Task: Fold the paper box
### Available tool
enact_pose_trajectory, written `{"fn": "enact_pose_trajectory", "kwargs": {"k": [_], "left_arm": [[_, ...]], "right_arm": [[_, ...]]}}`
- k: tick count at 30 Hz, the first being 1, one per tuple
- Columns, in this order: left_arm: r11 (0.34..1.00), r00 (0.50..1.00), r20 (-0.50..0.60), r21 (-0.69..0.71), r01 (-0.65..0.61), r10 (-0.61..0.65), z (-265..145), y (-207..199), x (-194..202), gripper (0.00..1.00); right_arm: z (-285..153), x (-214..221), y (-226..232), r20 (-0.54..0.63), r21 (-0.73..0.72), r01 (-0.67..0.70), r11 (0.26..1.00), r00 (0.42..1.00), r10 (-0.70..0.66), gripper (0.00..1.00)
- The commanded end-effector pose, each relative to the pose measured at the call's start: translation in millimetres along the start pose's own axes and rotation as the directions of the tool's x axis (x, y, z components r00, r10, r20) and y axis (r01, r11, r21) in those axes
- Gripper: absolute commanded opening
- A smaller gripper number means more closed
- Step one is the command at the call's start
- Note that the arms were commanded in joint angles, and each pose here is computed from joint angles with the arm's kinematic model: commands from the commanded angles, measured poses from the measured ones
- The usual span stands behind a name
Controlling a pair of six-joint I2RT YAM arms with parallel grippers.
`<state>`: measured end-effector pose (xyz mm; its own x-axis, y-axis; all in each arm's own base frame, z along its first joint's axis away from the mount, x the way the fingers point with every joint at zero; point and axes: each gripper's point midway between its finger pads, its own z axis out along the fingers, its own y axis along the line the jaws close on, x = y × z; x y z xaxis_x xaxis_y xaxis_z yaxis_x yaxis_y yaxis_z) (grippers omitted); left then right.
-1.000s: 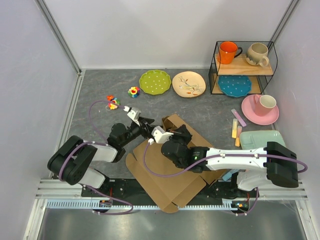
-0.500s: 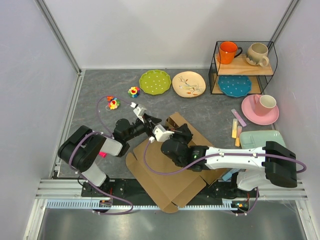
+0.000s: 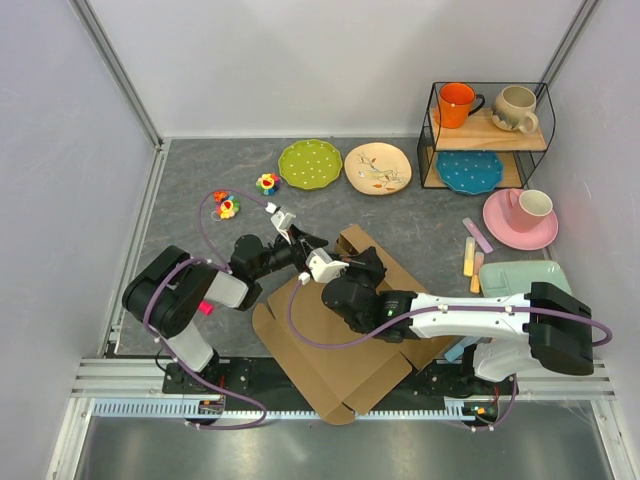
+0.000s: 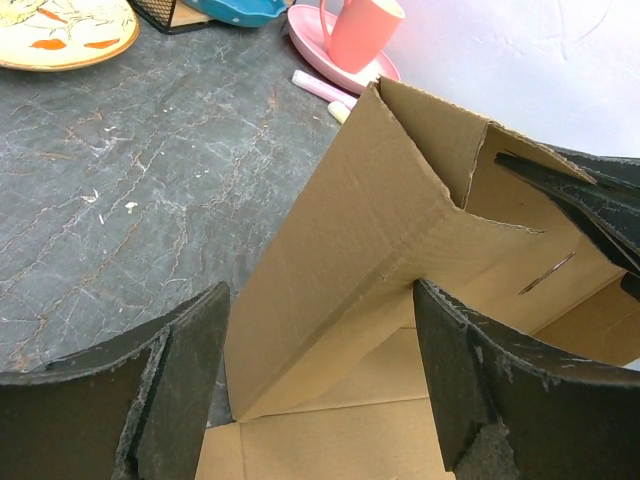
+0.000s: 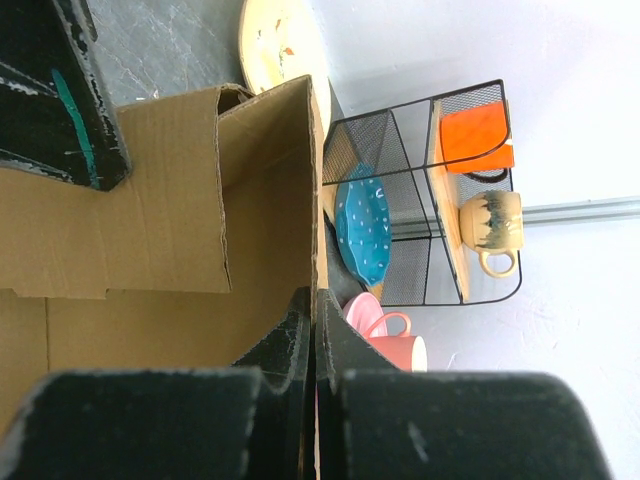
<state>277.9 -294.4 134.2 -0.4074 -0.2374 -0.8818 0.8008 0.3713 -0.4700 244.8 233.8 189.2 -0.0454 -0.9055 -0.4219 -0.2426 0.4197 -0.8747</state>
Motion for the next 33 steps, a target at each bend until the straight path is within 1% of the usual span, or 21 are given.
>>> {"fn": "enact_pose_trajectory", "kwargs": {"k": [1, 7, 11, 17, 20, 23, 25, 27, 32, 33], "left_arm": [[0.969, 0.956, 0.242, 0.138, -0.205, 0.168, -0.8, -43.1, -65.9, 0.82], [0.963, 0.955, 0.227, 0.145, -0.227, 0.191, -4.3, -46.8, -65.0, 0.83], [0.96, 0.958, 0.191, 0.142, -0.243, 0.215, -5.3, -47.6, -61.6, 0.85], [0.96, 0.957, 0.188, 0.133, -0.247, 0.22, 4.1, -38.3, -60.6, 0.86], [0.962, 0.961, 0.166, 0.123, -0.244, 0.222, 8.4, -30.3, -53.7, 0.86], [0.962, 0.962, 0.147, 0.119, -0.246, 0.228, 12.5, -25.1, -48.0, 0.83], [0.961, 0.962, 0.143, 0.118, -0.25, 0.233, 15.1, -23.6, -46.1, 0.8], [0.961, 0.959, 0.152, 0.107, -0.256, 0.238, 20.0, -19.9, -48.2, 0.75], [0.956, 0.952, 0.176, 0.112, -0.272, 0.25, 28.8, -18.5, -55.8, 0.69], [0.956, 0.953, 0.173, 0.112, -0.271, 0.25, 29.9, -17.3, -54.7, 0.64]], "right_arm": [[0.4, -9.6, 37.3, 0.058, -0.163, -0.024, 0.986, 0.998, 0.034, 0.0], [1.2, -8.1, 36.9, 0.053, -0.159, -0.022, 0.987, 0.998, 0.031, 0.0], [1.1, -8.9, 36.4, 0.054, -0.16, -0.026, 0.987, 0.998, 0.035, 0.0], [1.2, -10.0, 36.7, 0.054, -0.162, -0.029, 0.986, 0.998, 0.038, 0.0], [1.0, -10.8, 37.3, 0.053, -0.164, -0.026, 0.986, 0.998, 0.035, 0.0], [1.3, -12.0, 36.8, 0.055, -0.165, -0.03, 0.986, 0.998, 0.04, 0.0], [1.4, -12.9, 38.9, 0.056, -0.171, -0.027, 0.985, 0.998, 0.037, 0.0], [2.3, -13.8, 40.2, 0.055, -0.173, -0.025, 0.985, 0.998, 0.035, 0.0], [2.5, -15.3, 41.8, 0.057, -0.181, -0.025, 0.983, 0.998, 0.036, 0.0], [2.7, -14.9, 43.0, 0.056, -0.183, -0.023, 0.983, 0.998, 0.033, 0.0]]}}
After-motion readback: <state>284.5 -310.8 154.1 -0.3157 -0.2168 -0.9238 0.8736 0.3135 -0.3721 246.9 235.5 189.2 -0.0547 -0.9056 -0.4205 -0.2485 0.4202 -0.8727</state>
